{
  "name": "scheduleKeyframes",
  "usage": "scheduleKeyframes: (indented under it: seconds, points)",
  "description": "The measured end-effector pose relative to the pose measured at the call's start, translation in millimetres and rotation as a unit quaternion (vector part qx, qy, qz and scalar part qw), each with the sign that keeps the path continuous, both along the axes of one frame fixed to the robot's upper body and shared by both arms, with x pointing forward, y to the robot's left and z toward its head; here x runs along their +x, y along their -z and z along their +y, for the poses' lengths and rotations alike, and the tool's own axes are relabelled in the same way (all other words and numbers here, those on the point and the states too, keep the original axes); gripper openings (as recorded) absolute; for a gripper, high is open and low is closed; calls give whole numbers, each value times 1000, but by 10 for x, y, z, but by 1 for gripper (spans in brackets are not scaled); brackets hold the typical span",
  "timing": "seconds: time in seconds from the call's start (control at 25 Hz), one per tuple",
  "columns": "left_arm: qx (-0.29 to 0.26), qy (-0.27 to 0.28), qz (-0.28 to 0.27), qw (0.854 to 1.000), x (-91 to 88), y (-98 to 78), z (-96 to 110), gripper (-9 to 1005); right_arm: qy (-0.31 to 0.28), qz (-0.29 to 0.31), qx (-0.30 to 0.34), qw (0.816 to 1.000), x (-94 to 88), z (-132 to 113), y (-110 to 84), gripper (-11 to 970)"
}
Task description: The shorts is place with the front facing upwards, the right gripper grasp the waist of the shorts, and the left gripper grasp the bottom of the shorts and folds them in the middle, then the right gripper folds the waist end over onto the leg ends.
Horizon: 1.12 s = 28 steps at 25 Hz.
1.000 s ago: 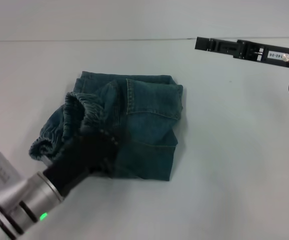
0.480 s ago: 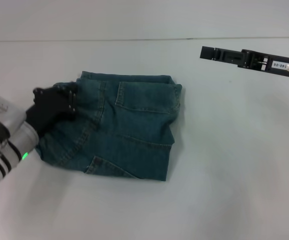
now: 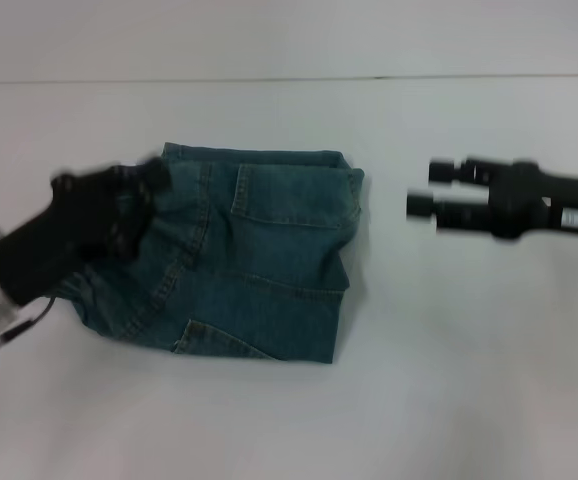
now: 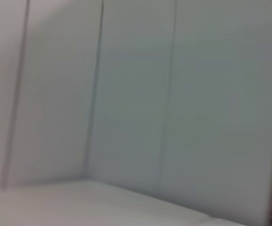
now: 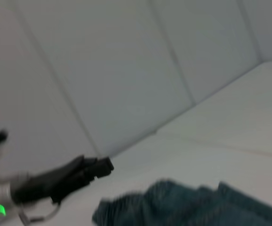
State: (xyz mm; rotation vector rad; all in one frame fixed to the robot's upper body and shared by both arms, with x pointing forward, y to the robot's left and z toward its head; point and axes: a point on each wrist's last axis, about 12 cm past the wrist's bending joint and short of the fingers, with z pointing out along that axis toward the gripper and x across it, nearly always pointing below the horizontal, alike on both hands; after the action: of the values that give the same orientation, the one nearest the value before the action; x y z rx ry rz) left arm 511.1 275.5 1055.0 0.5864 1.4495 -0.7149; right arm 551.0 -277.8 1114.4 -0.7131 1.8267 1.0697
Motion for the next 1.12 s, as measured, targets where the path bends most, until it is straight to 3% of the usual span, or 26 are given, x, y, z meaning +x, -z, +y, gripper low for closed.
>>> scheduleKeyframes:
  seconds: [0.04, 0.08, 0.16, 0.32, 0.48, 0.64, 0.84, 1.12]
  points:
    - [-13, 38, 57, 998, -76, -30, 63, 8, -11, -5, -10, 1000, -36, 9, 32, 833]
    - [-13, 38, 57, 998, -76, -30, 63, 45, -22, -11, -19, 1000, -69, 24, 61, 833]
    - [-20, 68, 110, 991, -161, -48, 110, 119, -43, -19, -30, 998, -122, 84, 119, 833]
    - [-7, 88, 162, 983, -228, -67, 178, 218, -71, -15, -49, 996, -155, 202, 191, 834]
    - [17, 94, 198, 975, -214, -18, 172, 302, -84, -14, -57, 995, -163, 257, 209, 911]
    - [28, 96, 208, 973, -184, 1, 150, 385, -88, -14, -58, 994, -153, 289, 214, 950]
    - [29, 101, 212, 972, -164, -8, 126, 622, -88, -15, -60, 994, -140, 346, 233, 950]
    - [31, 98, 215, 971, -162, -2, 137, 818, -86, -17, -55, 995, -131, 361, 222, 950]
